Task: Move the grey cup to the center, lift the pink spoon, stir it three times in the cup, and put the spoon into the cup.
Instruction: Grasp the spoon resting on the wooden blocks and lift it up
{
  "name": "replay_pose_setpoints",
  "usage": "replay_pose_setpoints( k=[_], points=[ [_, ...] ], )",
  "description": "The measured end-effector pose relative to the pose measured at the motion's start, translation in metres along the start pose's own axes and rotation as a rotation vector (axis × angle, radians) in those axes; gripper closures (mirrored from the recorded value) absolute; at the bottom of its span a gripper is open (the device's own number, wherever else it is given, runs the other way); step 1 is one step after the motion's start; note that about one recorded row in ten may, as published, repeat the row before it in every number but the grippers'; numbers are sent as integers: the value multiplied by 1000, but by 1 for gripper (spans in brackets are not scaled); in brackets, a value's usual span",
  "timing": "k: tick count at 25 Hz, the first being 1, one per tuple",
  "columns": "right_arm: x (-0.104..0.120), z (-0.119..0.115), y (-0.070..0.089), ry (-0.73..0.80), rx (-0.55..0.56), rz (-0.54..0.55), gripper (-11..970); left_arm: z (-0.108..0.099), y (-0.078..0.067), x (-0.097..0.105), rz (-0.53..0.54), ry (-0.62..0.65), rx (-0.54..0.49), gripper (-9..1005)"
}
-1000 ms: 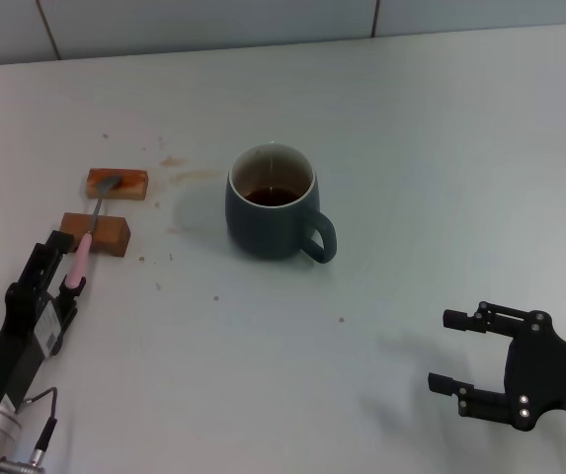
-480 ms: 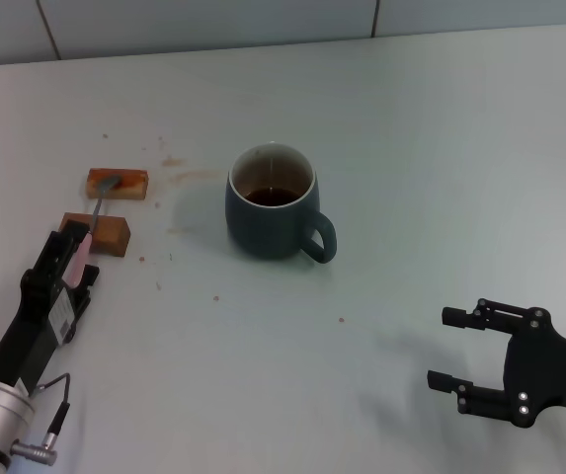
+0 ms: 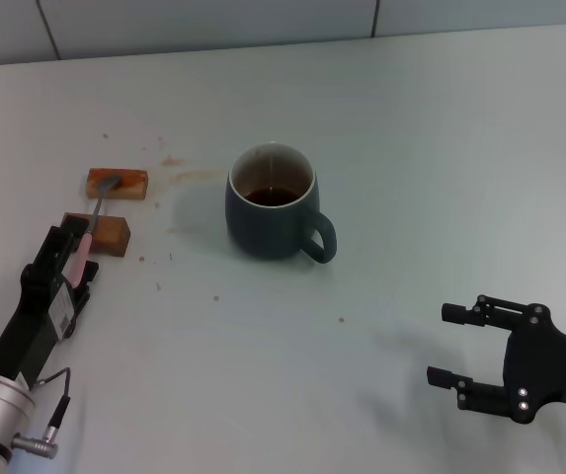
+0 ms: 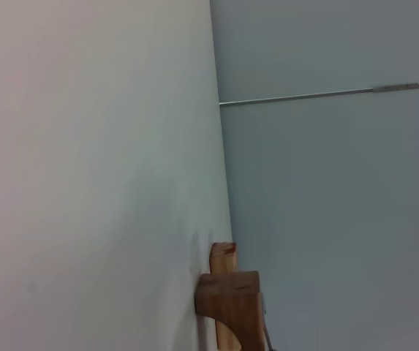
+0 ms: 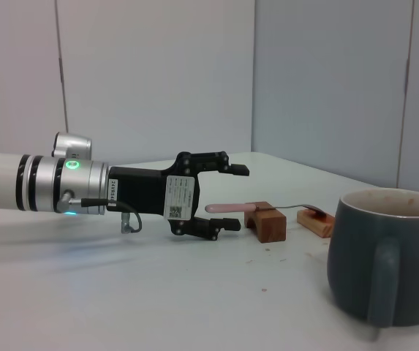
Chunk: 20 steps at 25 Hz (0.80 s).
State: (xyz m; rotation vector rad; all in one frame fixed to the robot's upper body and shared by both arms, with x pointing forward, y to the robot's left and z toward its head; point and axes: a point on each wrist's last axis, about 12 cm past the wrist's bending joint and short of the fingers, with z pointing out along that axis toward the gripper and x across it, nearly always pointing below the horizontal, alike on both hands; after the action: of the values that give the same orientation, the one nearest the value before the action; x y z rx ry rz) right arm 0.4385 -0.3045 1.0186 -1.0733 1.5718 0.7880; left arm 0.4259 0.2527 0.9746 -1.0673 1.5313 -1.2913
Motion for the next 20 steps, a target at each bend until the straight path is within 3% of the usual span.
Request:
replay_pose_setpoints(
  k=[9,14,20],
  points=[
    [-1,1,-1,-4,1,-3,249,3,-1,-1,-1,5,0,208],
    [-2,2,-2,-6,1,-4,249,4,0,-1,-1,7,-6,397],
    [-2,2,-2,-8,2,-4,249,4,0,-2,-3,4,-8,435]
  ],
)
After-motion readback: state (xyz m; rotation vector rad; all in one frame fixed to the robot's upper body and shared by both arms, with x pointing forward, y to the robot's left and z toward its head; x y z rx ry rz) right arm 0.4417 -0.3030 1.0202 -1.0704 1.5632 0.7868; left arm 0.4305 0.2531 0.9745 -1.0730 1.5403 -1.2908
